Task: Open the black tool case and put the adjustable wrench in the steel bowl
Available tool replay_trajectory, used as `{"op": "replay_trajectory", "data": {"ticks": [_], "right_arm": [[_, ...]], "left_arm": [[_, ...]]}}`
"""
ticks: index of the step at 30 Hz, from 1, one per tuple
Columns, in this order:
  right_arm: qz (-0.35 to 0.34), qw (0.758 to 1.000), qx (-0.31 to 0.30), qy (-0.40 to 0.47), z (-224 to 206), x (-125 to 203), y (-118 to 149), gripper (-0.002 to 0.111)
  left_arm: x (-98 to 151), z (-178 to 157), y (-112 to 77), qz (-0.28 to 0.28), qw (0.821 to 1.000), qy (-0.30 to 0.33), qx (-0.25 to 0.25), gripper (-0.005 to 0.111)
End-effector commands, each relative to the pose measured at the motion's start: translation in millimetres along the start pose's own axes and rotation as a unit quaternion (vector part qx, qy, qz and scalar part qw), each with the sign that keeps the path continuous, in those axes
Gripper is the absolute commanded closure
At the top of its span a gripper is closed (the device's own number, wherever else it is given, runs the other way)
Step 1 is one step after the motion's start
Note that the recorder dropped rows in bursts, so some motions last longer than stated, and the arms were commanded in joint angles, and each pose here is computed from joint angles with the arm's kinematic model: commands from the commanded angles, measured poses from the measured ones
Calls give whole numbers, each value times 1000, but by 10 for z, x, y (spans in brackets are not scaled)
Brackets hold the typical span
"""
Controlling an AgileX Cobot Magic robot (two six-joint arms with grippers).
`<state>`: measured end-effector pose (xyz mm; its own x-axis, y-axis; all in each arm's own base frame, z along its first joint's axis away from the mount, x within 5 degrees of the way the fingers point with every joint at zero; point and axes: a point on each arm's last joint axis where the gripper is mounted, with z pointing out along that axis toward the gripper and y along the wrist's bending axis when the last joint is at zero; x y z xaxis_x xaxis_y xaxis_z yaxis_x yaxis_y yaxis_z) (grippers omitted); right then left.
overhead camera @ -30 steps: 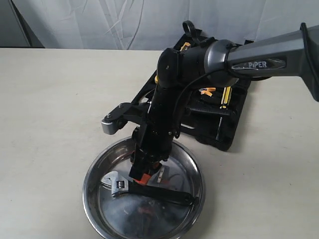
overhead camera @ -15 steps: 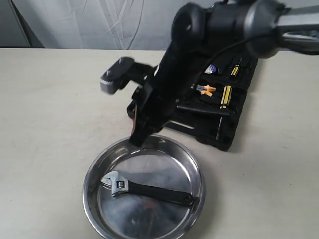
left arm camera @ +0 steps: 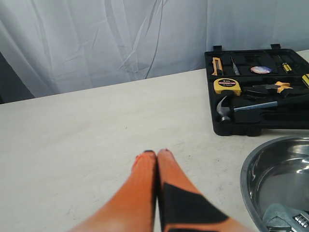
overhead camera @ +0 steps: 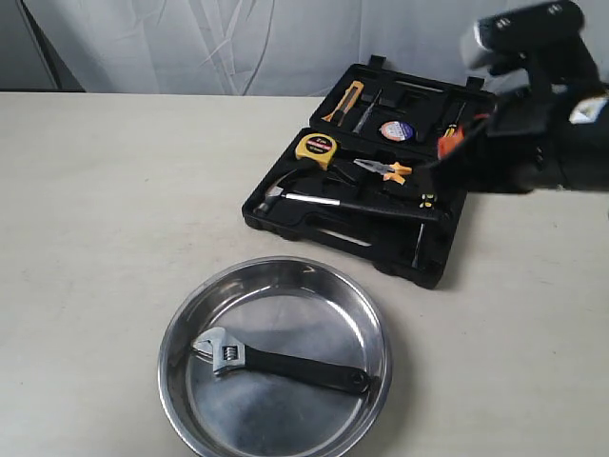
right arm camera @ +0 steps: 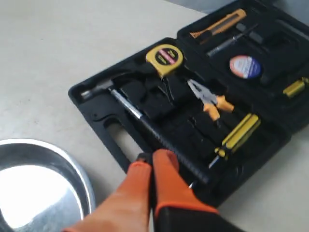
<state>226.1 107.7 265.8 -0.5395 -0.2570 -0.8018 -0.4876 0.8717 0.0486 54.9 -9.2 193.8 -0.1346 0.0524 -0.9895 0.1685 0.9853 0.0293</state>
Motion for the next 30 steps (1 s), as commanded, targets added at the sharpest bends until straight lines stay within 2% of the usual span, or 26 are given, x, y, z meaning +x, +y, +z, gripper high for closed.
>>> {"op": "replay_trajectory", "data": {"ticks": [1,7,11,15,20,25,27,30], "right_arm": [[40,999,0,23,-184,406,23,108],[41,994,-33,94,-254,644,97,108],[15,996,-19,81,-248,623,70,108],[9,1000,1,23,-404,525,29,108],[31,992,60,-105,-985,413,-95,108],[47,959,161,-228,-1572,599,-125,108],[47,950,180,-249,-1667,714,-83,108],[44,950,183,-249,-1685,869,-27,108]], "left_arm": [[9,0,-4,0,1000,-3,3,106],[9,0,-4,0,1000,-3,3,106],[9,0,-4,0,1000,-3,3,106],[9,0,-4,0,1000,-3,3,106],[9,0,-4,0,1000,-3,3,106],[9,0,-4,0,1000,-3,3,106],[9,0,-4,0,1000,-3,3,106],[9,0,-4,0,1000,-3,3,106]]}}
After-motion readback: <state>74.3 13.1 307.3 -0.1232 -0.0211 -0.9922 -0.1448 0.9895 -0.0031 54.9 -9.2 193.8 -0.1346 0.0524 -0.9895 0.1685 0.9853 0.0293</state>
